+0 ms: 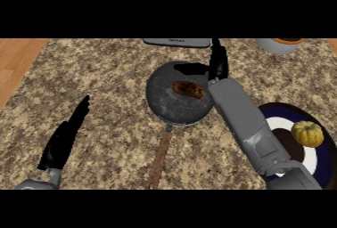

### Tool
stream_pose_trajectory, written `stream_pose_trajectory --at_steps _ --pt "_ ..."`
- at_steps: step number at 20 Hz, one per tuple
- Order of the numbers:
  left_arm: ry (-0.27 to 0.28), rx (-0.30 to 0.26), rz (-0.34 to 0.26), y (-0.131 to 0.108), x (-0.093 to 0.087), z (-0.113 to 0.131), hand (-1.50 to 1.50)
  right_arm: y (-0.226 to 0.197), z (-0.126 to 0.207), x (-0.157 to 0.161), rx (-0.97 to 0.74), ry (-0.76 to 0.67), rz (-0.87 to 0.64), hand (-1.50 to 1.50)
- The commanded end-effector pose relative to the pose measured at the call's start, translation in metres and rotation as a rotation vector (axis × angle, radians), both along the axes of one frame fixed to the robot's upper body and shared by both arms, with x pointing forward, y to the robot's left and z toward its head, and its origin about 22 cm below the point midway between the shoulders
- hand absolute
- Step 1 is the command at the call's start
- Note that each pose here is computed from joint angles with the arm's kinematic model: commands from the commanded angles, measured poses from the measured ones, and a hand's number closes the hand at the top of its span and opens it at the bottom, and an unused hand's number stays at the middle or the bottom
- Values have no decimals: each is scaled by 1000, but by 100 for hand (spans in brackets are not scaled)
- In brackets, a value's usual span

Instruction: Pick the sweet potato from the plate and place it in the pan

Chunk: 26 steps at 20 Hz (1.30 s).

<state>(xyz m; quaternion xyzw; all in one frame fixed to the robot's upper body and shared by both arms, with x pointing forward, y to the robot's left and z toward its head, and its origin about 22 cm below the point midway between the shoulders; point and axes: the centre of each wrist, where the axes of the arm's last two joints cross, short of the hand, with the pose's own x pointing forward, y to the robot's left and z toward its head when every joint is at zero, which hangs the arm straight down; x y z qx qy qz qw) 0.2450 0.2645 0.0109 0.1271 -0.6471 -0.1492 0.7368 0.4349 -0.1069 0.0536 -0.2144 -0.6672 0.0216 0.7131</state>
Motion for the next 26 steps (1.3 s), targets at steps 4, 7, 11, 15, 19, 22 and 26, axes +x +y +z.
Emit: stream_pose_trajectory --at_steps 4,7,11,15,19,22,26 --pt "7 0 31 14 -12 7 0 -72 -17 1 79 -64 -133 -150" --pt "6 13 72 17 -5 0 0 -98 -9 4 52 -120 -119 -150" --pt "31 -13 59 21 -10 -9 0 -148 -30 -12 26 -118 -100 -150" --pt "10 17 93 17 -22 -5 0 -191 -34 -27 -8 -132 -110 -150" --pt "26 5 87 37 -24 10 0 -248 -33 -50 -18 -135 -83 -150" --pt "34 -9 101 29 -28 -5 0 -257 -28 -55 -35 -127 -85 -150" --pt "28 -8 80 25 -12 -8 0 -287 -24 -66 -6 -111 -57 -150"
